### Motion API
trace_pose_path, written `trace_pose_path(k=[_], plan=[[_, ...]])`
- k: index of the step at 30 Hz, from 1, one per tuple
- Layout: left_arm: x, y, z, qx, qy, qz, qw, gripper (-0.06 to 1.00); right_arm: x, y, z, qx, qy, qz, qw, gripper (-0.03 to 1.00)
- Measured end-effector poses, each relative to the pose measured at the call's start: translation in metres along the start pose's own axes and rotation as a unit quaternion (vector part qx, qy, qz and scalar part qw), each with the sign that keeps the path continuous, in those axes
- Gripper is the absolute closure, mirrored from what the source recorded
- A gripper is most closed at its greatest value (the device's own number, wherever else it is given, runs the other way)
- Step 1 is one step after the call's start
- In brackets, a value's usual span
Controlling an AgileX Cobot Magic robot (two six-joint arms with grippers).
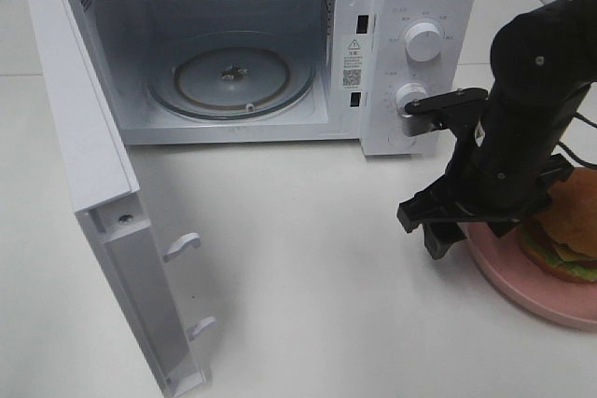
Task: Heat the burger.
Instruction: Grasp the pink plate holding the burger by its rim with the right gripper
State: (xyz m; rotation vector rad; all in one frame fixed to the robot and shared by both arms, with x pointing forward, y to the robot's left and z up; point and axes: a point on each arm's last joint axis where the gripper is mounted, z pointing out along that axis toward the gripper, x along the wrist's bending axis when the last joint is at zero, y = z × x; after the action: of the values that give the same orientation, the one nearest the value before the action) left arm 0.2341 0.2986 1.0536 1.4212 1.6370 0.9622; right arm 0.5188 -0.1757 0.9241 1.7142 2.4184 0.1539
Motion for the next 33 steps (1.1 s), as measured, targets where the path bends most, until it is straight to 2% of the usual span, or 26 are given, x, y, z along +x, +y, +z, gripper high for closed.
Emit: trace_pose_path(k=[9, 15, 20, 22, 23, 25, 26, 27, 28, 29, 30, 31, 33], plan=[[0.000, 0.000, 0.000, 0.000, 0.000, 0.000, 1.000, -0.03, 0.000, 0.004, 0.035, 0.041, -0.026, -0.011, 0.999, 0.25], [0.000, 0.000, 0.000, 0.000, 0.000, 0.000, 1.000, -0.03, -0.002, 0.004, 0.045, 0.047, -0.040, -0.015, 0.998, 0.25], [0.000, 0.000, 0.000, 0.000, 0.000, 0.000, 1.000, -0.03, 0.000, 0.006, 0.048, 0.048, -0.035, -0.015, 0.998, 0.32], [0.000, 0.000, 0.000, 0.000, 0.000, 0.000, 1.000, -0.03, 0.000, 0.006, 0.049, 0.051, -0.032, -0.024, 0.998, 0.41], [0.000, 0.000, 0.000, 0.000, 0.000, 0.000, 1.000, -0.03, 0.000, 0.006, 0.049, 0.051, -0.032, -0.024, 0.998, 0.41], [0.000, 0.000, 0.000, 0.000, 0.000, 0.000, 1.000, -0.03, -0.001, 0.006, 0.049, 0.053, -0.038, -0.037, 0.997, 0.53], [0.000, 0.000, 0.000, 0.000, 0.000, 0.000, 1.000, -0.03, -0.001, 0.006, 0.049, 0.053, -0.038, -0.037, 0.997, 0.53], [0.000, 0.000, 0.000, 0.000, 0.000, 0.000, 1.000, -0.03, -0.002, 0.006, 0.050, 0.054, -0.043, -0.045, 0.997, 0.64], [0.000, 0.000, 0.000, 0.000, 0.000, 0.000, 1.000, -0.03, -0.002, 0.006, 0.050, 0.054, -0.043, -0.045, 0.997, 0.64], [0.000, 0.000, 0.000, 0.000, 0.000, 0.000, 1.000, -0.03, -0.003, 0.006, 0.050, 0.056, -0.046, -0.048, 0.996, 0.74], [0.000, 0.000, 0.000, 0.000, 0.000, 0.000, 1.000, -0.03, -0.003, 0.005, 0.050, 0.060, -0.047, -0.046, 0.996, 0.79], [0.000, 0.000, 0.000, 0.000, 0.000, 0.000, 1.000, -0.03, -0.003, 0.005, 0.050, 0.060, -0.047, -0.046, 0.996, 0.79], [0.000, 0.000, 0.000, 0.000, 0.000, 0.000, 1.000, -0.03, -0.004, 0.005, 0.047, 0.060, -0.047, -0.045, 0.996, 0.89]])
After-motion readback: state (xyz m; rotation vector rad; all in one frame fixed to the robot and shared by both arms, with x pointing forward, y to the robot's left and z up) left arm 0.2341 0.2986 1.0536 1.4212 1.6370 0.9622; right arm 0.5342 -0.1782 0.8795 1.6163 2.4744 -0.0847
